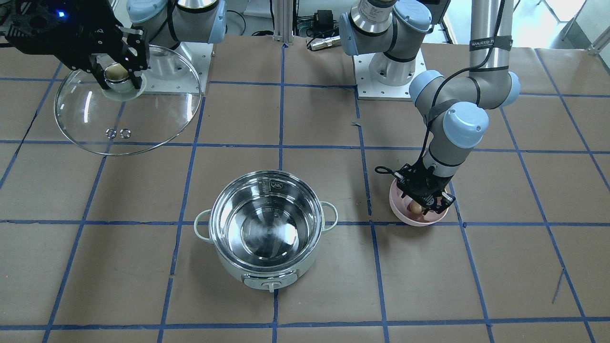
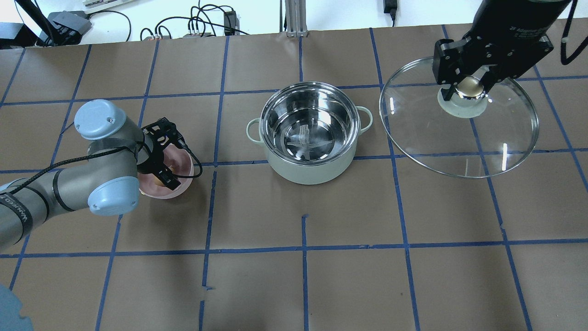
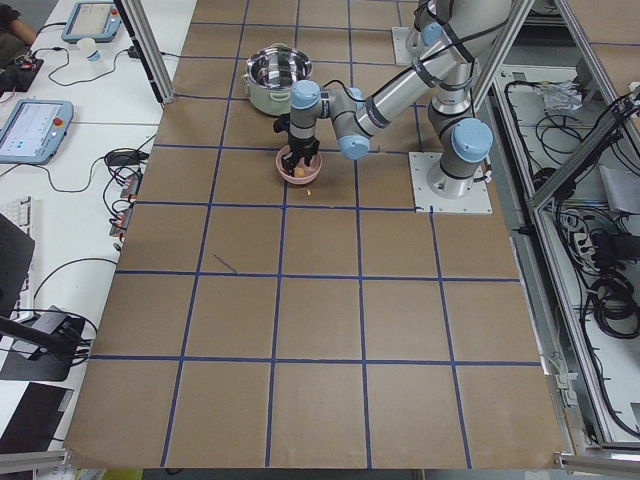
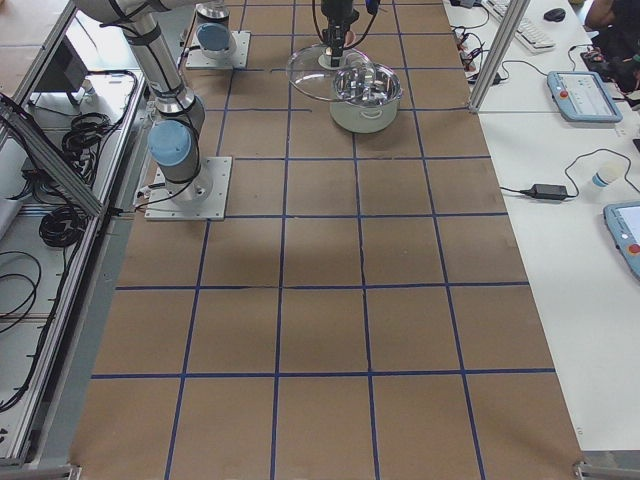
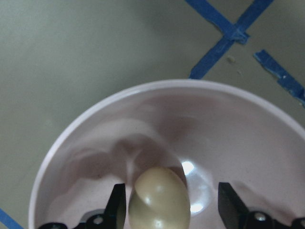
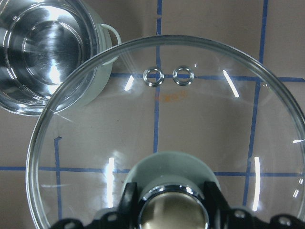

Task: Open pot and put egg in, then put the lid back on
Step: 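Close the left gripper around the beige egg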

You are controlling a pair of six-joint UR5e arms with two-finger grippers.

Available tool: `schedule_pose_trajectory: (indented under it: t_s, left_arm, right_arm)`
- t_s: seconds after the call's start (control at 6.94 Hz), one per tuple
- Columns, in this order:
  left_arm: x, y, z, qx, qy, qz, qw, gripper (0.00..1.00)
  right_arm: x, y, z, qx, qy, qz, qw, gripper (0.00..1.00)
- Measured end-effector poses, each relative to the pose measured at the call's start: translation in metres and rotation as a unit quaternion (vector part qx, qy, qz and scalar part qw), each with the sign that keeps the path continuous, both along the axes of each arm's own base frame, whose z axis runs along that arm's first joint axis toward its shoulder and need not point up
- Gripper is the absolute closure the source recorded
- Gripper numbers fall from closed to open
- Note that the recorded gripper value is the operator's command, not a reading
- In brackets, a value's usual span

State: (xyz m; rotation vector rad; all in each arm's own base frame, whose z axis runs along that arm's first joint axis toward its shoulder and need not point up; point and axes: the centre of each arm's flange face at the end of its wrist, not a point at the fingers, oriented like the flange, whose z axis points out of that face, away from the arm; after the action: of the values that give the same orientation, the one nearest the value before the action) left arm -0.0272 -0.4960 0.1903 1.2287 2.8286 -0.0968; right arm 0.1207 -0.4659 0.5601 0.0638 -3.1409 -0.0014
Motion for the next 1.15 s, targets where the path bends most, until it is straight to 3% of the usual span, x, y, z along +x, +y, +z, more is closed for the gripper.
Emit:
schedule_pose_trajectory:
  t_s: [0.14, 0.58, 0.72, 1.15]
  left_arm:
    - [-0.0001, 0.0006, -0.0006, 0.001, 0.000, 0.000, 1.0000, 0.28]
    - [0.0000, -0.0001, -0.0060, 0.007, 0.001, -0.002, 1.0000, 0.49]
    - [0.0001, -0.0007, -0.0072, 0.008, 0.002, -0.003, 1.0000, 0.83]
    - [0.0001, -0.0013, -0.0064, 0.006, 0.003, 0.003, 1.0000, 0.87]
  right_arm:
    - [0.0003, 0.0001, 0.0000, 0.000, 0.000, 0.000, 1.0000, 0.92]
    - [0.0005, 0.0000, 0.0001, -0.001, 0.000, 0.000, 1.0000, 0.92]
    - [0.0005, -0.0001, 0.0001, -0.001, 0.000, 0.000, 1.0000, 0.92]
    - [0.0000, -0.0001, 0.0001, -0.001, 0.000, 0.000, 1.0000, 0.92]
